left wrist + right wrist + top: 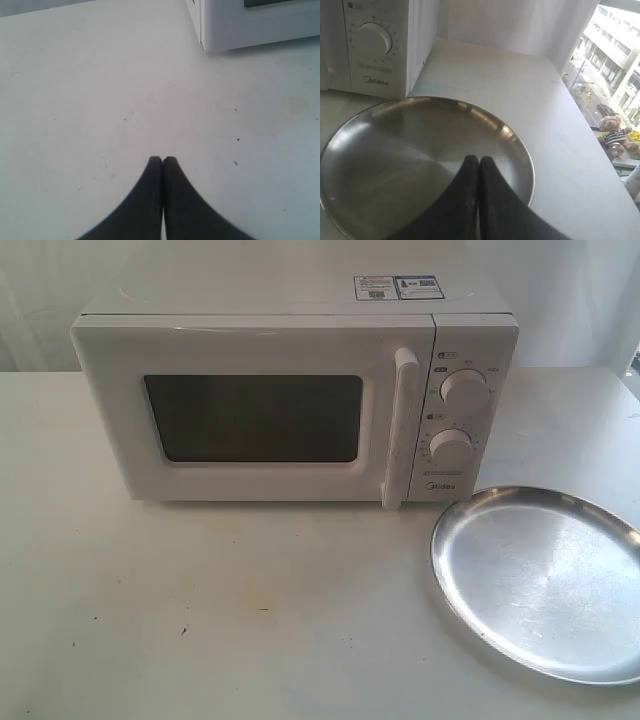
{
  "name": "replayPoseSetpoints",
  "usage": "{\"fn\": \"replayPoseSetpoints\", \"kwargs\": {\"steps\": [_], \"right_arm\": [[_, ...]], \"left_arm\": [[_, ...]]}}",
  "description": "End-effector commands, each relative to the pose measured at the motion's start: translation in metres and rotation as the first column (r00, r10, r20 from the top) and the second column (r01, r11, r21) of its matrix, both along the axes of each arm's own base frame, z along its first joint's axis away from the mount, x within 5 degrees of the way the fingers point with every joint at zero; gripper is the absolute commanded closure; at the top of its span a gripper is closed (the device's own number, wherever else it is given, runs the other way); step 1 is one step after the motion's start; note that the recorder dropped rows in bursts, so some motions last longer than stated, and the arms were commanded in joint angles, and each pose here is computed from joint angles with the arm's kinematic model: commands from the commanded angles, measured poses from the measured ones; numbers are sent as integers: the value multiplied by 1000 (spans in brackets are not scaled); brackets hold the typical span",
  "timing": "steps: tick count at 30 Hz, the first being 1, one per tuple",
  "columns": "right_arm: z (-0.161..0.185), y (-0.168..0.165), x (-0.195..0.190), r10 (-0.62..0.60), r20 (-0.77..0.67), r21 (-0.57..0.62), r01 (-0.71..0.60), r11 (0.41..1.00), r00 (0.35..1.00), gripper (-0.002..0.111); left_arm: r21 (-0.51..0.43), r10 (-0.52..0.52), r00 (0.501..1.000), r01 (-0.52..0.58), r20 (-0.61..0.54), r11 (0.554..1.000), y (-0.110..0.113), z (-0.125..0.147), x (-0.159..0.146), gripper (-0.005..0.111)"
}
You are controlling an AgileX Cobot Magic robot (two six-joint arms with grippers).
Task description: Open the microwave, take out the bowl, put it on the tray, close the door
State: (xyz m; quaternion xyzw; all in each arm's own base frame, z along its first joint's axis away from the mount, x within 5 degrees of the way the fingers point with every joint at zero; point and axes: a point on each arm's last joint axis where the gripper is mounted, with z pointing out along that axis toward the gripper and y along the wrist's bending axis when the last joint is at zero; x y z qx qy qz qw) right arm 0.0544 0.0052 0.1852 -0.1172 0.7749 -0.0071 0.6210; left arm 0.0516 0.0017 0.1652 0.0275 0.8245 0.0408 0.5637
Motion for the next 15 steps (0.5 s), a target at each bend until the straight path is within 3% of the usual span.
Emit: {"fn": "replayPoseSetpoints", "kwargs": {"steps": [1, 4, 7, 8, 10, 11, 15], "right_arm": [[0, -1, 0, -8, 14, -1, 8, 1000, 1000, 108], [5, 1, 1, 3, 59, 18, -4, 1000, 998, 108], [17, 5, 1, 3, 167, 226, -41, 973, 986, 108], [22, 6, 1, -5, 204, 310, -59, 949, 979, 108], [29, 6, 1, -40, 226, 526, -87, 846, 973, 108], [33, 5, 0, -52, 253, 573, -107, 812, 966, 108], [45, 5, -2, -54, 390, 524, -173, 834, 919, 108]], "left_arm": [[-10, -3, 1000, 3, 6, 1000, 0, 1, 0, 107], [-10, -3, 1000, 3, 6, 1000, 0, 1, 0, 107], [-10, -3, 1000, 3, 6, 1000, 0, 1, 0, 107], [-10, -3, 1000, 3, 6, 1000, 0, 1, 0, 107], [-10, -3, 1000, 3, 6, 1000, 0, 1, 0, 107], [-10, -3, 1000, 3, 6, 1000, 0, 1, 0, 107], [-10, -3, 1000, 3, 6, 1000, 0, 1, 0, 107]]}}
